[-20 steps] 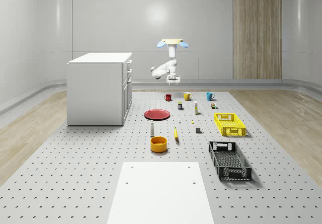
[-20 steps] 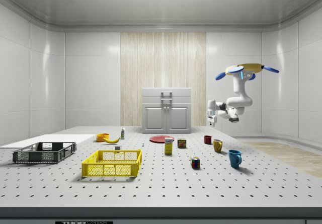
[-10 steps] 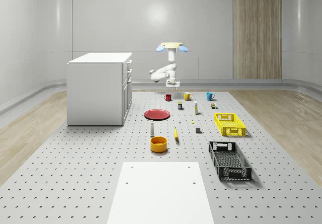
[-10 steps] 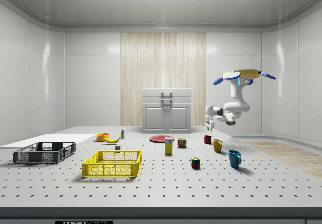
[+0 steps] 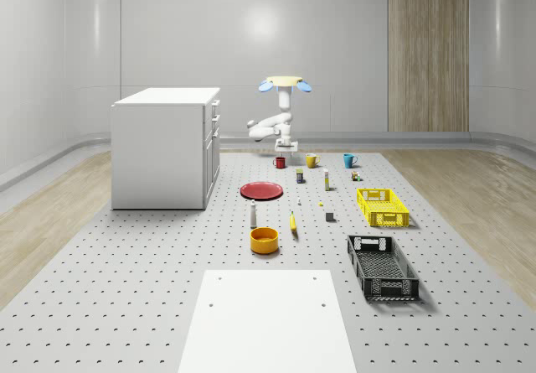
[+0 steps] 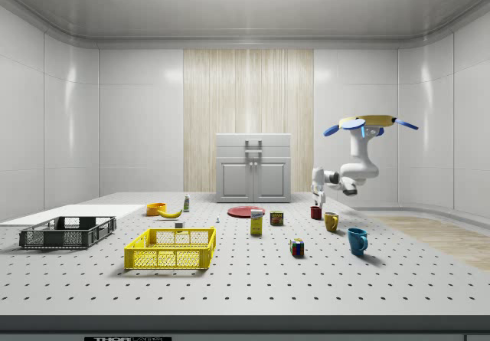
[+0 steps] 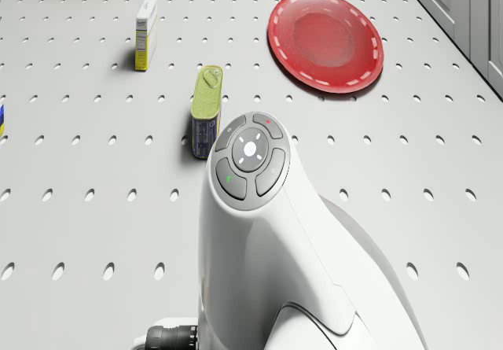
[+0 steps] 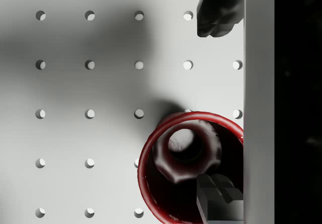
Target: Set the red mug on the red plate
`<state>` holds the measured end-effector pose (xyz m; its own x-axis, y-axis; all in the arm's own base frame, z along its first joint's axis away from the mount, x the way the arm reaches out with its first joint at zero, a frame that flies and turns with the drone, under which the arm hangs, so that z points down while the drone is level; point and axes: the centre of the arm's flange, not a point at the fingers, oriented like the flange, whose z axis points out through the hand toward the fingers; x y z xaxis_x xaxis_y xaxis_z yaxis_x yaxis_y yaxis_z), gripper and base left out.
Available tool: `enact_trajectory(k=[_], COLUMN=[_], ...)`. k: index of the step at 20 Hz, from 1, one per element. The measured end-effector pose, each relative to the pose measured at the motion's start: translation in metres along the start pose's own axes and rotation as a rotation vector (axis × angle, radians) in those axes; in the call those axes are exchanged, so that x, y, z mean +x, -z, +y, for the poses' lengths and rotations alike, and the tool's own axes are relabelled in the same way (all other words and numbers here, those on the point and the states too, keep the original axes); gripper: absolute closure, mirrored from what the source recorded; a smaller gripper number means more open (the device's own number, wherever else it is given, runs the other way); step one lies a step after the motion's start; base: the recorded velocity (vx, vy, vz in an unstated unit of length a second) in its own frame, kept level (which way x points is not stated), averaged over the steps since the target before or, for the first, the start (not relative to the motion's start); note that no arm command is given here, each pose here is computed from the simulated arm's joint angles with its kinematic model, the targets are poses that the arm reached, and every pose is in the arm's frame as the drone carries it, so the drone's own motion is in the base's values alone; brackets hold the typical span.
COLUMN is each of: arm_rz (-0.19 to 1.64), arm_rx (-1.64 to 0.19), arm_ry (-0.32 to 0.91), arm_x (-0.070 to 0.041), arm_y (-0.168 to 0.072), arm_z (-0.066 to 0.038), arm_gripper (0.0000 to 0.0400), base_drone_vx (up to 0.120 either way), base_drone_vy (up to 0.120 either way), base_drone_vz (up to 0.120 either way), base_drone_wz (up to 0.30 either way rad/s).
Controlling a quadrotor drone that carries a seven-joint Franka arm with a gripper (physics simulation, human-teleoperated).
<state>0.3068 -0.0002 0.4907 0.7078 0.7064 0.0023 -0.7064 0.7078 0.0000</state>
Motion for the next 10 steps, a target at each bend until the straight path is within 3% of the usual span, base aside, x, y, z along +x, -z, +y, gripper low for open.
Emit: enact_trajectory(k=[3, 10], arm_rz=[0.000, 0.000], arm_rx=[0.000, 0.000], arm_ry=[0.000, 0.000], arm_x=[0.000, 0.007], arm_y=[-0.002, -0.014], arm_z=[0.000, 0.007], arm_gripper=[0.0000, 0.0000], base_drone_vx=[0.000, 0.000], base_drone_vy=[0.000, 0.000], base_drone_vz=[-0.093, 0.000], base_drone_wz=[0.000, 0.000])
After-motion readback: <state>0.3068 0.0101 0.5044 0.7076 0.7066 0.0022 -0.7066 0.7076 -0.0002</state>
